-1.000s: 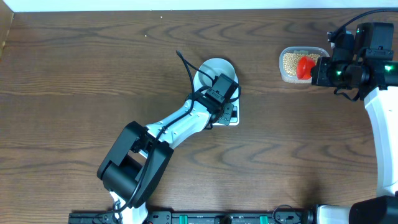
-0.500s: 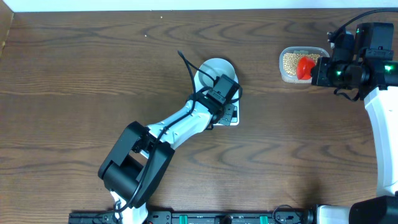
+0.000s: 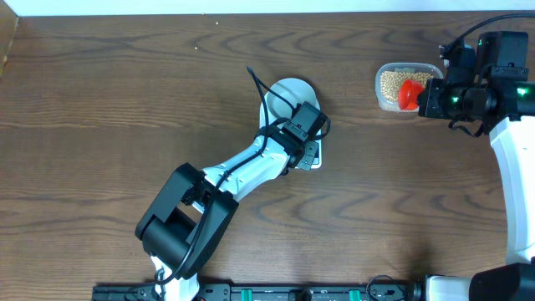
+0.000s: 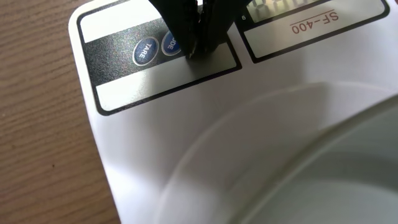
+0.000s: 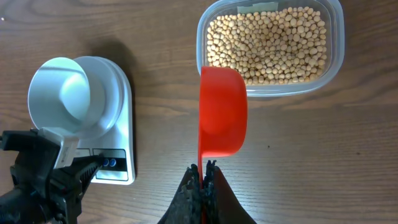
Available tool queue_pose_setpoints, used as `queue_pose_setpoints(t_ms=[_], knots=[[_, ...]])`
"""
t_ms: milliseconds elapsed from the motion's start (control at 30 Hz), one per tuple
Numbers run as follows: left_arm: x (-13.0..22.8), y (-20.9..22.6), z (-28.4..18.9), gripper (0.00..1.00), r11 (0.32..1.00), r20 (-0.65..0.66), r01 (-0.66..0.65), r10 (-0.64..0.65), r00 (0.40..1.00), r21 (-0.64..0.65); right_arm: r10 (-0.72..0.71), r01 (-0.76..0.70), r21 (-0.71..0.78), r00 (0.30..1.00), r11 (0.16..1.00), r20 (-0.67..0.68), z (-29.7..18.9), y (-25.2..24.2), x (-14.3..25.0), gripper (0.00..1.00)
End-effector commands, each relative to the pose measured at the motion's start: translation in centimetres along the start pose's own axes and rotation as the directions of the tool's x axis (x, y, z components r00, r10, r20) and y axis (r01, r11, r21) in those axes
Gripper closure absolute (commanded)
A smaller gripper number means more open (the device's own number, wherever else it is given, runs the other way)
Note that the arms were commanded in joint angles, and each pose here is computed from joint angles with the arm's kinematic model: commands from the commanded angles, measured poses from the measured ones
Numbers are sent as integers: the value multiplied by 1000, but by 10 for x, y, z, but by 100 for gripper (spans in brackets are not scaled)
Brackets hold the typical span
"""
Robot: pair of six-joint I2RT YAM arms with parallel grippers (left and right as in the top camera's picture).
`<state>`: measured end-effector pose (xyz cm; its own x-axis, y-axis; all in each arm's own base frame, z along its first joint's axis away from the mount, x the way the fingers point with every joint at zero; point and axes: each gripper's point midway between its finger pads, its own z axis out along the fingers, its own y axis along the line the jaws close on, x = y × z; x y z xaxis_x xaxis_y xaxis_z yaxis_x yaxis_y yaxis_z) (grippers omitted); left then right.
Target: Scoop item into bowl and weigh 50g on scale
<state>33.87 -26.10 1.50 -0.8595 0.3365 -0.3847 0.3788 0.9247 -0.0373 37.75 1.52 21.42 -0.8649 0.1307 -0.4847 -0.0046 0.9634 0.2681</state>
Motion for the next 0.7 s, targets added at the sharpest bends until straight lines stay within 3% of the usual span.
queue_pose_setpoints(t_ms=[0, 300, 500, 667], knots=[[20, 2, 8, 93, 998, -56, -57, 57, 997, 1, -17, 17, -3, 1000, 1000, 11, -3, 2, -4, 99], [-31, -4, -94, 93, 997, 185, -51, 39, 982, 59, -15, 15, -3, 1000, 1000, 11, -3, 2, -4, 99], [-20, 3, -139, 93, 997, 195, -13, -1, 981, 70, -15, 15, -3, 1000, 1000, 11, -3, 2, -5, 99], [-6, 14, -147, 93, 998, 156, 55, -61, 986, 39, -15, 15, -3, 1000, 1000, 11, -3, 2, -5, 99]])
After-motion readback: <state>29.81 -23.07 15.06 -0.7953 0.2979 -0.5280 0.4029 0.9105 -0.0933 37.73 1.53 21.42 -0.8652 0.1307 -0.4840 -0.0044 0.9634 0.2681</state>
